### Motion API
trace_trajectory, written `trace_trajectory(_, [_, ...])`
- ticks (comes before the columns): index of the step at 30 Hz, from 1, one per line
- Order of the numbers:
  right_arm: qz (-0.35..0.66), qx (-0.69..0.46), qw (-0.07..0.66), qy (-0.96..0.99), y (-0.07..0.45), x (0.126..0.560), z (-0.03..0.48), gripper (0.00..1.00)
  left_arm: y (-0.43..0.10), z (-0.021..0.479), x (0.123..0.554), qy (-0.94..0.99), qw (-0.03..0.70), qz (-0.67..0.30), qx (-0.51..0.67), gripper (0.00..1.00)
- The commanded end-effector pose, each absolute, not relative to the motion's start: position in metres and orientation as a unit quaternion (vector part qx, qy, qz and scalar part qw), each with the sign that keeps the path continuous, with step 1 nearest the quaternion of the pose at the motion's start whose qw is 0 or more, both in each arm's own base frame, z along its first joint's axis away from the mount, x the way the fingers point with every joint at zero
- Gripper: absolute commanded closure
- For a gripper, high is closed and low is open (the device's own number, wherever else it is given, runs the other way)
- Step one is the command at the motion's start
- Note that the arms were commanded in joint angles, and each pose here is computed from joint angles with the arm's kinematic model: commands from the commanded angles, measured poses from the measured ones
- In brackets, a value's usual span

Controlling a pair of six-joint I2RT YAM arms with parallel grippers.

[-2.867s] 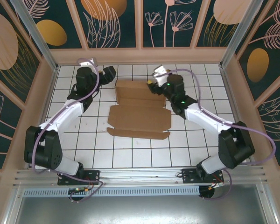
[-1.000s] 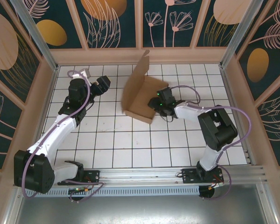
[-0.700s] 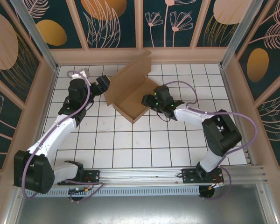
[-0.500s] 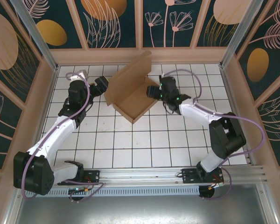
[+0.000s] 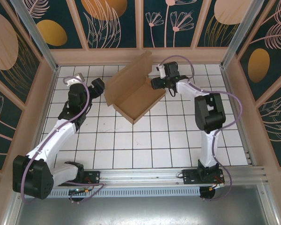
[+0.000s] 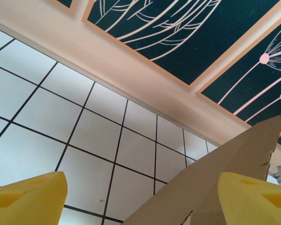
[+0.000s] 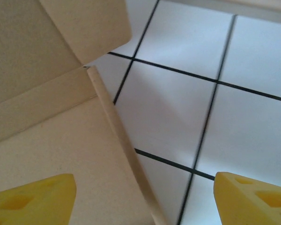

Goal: Fold the paper box

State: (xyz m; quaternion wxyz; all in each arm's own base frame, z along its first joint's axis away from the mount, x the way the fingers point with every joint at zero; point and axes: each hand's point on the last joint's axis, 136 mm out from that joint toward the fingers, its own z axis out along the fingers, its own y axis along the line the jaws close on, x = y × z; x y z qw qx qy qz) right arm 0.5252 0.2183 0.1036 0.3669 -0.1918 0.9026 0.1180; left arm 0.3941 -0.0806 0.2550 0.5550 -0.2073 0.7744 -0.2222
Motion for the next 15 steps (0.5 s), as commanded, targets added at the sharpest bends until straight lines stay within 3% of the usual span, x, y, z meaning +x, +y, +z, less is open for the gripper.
trace_trajectory(1, [0.138, -0.221, 0.323, 0.910, 0.229, 0.522, 0.085, 0.27, -0.072, 0.266, 0.393, 0.760, 0.577, -0.213, -0.211, 0.17])
trace_trajectory(8, [0.108, -0.185, 0.302, 0.929, 0.223, 0.533, 0.052, 0.52, -0.069, 0.269, 0.394, 0.755, 0.580, -0.218, -0.214, 0.18])
trace_trajectory(12, [0.106, -0.180, 0.303, 0.930, 0.222, 0.519, 0.048, 0.72, -0.068, 0.271, 0.394, 0.754, 0.584, -0.216, -0.211, 0.18])
trace_trajectory(15, [0.102, -0.165, 0.301, 0.934, 0.215, 0.503, 0.046, 0.81, -0.071, 0.274, 0.395, 0.752, 0.588, -0.222, -0.200, 0.17])
